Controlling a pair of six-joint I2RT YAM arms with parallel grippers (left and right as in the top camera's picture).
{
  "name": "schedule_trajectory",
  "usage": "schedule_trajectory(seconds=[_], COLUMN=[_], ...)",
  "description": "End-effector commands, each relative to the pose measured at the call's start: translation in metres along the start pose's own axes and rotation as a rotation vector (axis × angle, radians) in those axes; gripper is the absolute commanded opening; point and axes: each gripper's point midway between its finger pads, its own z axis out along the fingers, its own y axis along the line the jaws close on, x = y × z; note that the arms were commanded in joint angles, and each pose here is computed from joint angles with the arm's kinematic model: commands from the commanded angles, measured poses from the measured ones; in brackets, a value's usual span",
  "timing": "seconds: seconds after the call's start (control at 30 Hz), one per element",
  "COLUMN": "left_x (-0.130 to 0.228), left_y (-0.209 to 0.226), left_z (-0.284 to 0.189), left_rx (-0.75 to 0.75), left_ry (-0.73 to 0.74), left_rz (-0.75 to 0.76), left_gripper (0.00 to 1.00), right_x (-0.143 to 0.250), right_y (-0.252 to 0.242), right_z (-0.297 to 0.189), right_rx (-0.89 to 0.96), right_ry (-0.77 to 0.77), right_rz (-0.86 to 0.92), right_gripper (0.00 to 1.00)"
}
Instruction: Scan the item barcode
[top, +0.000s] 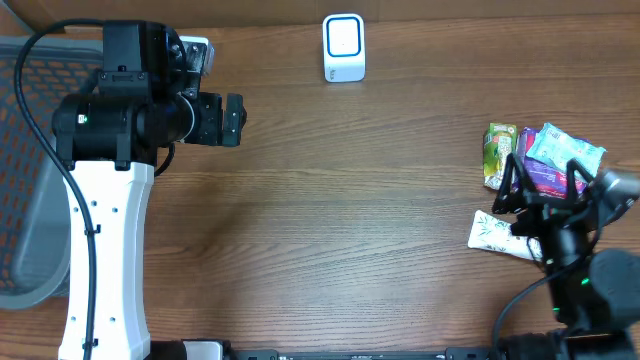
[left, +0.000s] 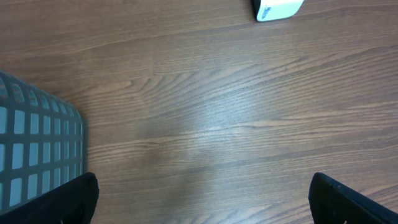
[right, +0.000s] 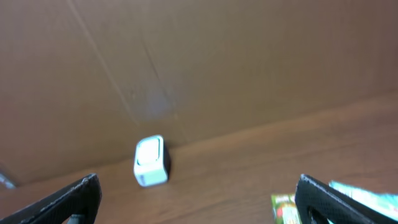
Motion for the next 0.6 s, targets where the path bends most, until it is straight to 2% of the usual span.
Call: schedule_trajectory(seconds=[0.0, 0.17, 0.33, 0.57], left_x=[-0.002, -0.002, -0.002, -0.002], left_y=[-0.003, -0.002, -0.002, -0.002], left_z=[-0.001, -0.001, -0.001, -0.001], left_rx=[0.012, 0.011, 0.011, 0.011], left_ry=[-0.007, -0.007, -0.007, -0.007], left_rz=[-0.004, -0.004, -0.004, -0.004], left_gripper=[1.0, 1.0, 0.99, 1.0], right_x=[0.032, 0.068, 0.086, 0.122], right_y=[-0.014, -0.028, -0.045, -0.058], right_z=[-0.001, -0.005, -0.007, -0.003], right_rx=[-0.009, -0.019, 0.035, 0.072], right_ry=[-0.063, -0.121, -0.14, -0.057], right_rz=[-0.012, -0.008, -0.005, -0.013], right_gripper=[1.0, 1.0, 1.0, 1.0])
